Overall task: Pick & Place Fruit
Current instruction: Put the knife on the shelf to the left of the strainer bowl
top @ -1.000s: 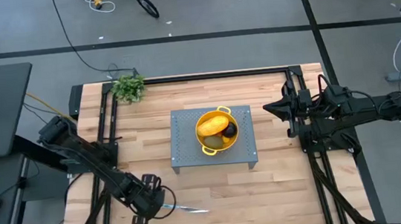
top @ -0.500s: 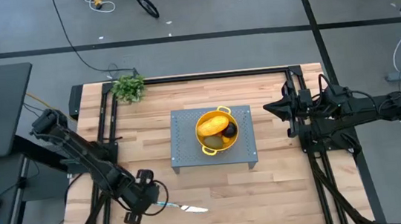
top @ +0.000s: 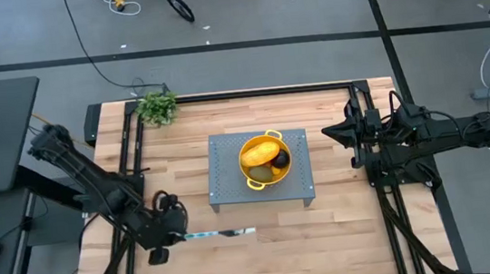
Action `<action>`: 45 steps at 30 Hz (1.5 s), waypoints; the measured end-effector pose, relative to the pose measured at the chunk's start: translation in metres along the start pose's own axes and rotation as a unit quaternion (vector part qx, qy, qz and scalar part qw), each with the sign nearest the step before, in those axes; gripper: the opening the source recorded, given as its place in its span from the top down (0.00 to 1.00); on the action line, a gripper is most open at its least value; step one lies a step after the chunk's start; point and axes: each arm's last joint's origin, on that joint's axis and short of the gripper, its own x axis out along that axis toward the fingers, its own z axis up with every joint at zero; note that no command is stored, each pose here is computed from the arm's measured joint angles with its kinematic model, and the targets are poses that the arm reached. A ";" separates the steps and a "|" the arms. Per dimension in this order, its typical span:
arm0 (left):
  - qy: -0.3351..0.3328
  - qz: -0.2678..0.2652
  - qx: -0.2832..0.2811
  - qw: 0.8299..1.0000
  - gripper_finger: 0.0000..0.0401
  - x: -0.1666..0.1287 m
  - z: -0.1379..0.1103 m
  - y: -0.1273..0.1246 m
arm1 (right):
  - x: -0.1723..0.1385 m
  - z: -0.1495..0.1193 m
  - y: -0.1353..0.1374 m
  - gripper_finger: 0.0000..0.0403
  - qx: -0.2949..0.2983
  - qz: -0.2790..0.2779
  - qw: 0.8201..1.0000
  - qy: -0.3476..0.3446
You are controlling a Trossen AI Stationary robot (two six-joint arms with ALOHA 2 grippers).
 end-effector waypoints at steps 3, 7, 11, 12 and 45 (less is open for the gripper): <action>-0.030 0.005 -0.011 0.999 0.85 -0.009 0.002 0.003 | 0.000 0.000 0.000 0.96 0.000 0.000 1.000 0.000; -0.049 0.015 -0.032 0.998 0.84 -0.013 0.006 0.009 | 0.000 0.000 0.000 0.96 0.000 0.000 1.000 0.000; -0.057 0.023 -0.034 0.998 0.83 -0.012 0.010 0.013 | 0.000 0.000 0.000 0.96 0.000 0.000 1.000 0.000; -0.058 0.024 -0.034 0.997 0.83 -0.012 0.011 0.014 | 0.000 0.000 0.000 0.96 0.000 0.000 1.000 0.000; -0.153 0.131 -0.160 0.966 0.83 -0.045 0.037 0.088 | 0.000 0.000 0.000 0.96 0.000 0.000 1.000 0.000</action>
